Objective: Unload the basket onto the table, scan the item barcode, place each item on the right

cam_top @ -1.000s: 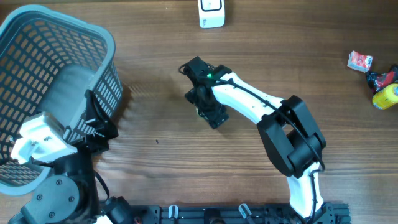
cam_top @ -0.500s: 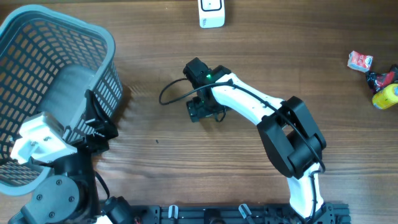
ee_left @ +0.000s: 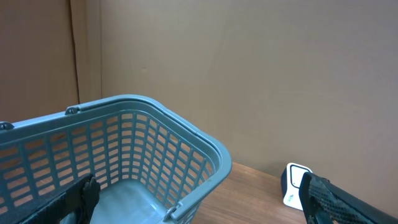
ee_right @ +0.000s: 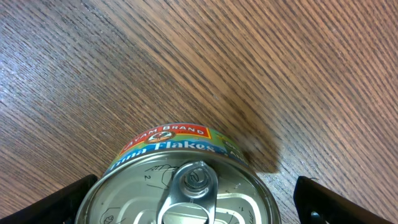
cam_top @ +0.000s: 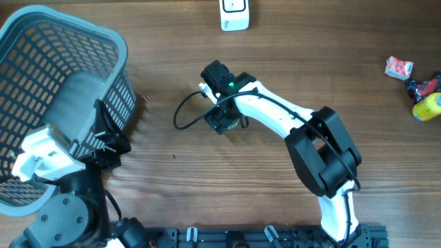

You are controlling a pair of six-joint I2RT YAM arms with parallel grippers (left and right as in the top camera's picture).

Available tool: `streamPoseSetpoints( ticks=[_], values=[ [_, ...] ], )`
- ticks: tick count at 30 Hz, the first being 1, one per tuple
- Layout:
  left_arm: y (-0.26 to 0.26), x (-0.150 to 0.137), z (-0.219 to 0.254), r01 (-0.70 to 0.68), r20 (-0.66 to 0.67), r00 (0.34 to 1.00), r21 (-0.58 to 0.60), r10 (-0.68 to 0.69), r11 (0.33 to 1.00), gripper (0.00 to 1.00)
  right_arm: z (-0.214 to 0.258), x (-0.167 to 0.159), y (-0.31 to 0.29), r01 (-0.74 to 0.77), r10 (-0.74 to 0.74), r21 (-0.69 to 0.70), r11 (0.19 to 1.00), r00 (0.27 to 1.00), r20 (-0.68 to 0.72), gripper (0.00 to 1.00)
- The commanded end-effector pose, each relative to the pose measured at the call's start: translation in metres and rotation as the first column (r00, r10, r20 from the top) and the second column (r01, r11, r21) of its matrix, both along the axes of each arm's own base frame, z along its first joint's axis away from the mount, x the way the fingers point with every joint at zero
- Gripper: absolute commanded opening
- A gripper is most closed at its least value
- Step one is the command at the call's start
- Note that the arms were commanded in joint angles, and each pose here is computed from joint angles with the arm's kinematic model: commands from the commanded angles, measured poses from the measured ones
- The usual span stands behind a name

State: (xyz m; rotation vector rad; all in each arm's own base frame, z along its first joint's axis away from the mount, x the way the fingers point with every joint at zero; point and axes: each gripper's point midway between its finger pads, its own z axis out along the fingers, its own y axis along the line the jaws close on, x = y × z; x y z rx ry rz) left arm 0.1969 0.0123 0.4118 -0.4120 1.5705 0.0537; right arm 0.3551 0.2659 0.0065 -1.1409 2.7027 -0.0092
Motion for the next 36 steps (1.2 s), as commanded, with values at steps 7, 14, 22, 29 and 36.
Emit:
streamPoseSetpoints(
  ticks=[7,14,22,29,36],
  values=[
    [0.000,-0.001,0.003,0.008,0.009,1.000,-0.017,-0.008,1.000,1.00,0.008,-0.008,0.009,0.128,-0.124,0.077,0.989,0.991,-0.049,0.86],
    [0.000,-0.001,0.003,0.008,0.009,1.000,-0.017,-0.008,1.000,1.00,0.006,-0.015,0.003,0.194,-0.189,0.056,0.979,0.978,-0.084,0.63],
    [0.000,-0.001,0.003,0.008,0.009,1.000,-0.017,-0.008,1.000,1.00,0.004,-0.027,-0.006,0.358,-0.352,0.020,0.933,0.925,-0.140,0.64],
    [-0.001,-0.001,0.003,0.011,0.008,1.000,-0.017,-0.011,1.000,1.00,0.019,-0.057,0.002,0.401,-0.377,0.010,0.916,0.870,-0.317,0.60],
    [-0.005,0.000,0.000,0.038,-0.002,0.999,-0.011,-0.038,0.999,1.00,0.058,-0.085,0.024,0.457,-0.373,0.036,0.889,0.767,-0.522,0.60]
  ],
)
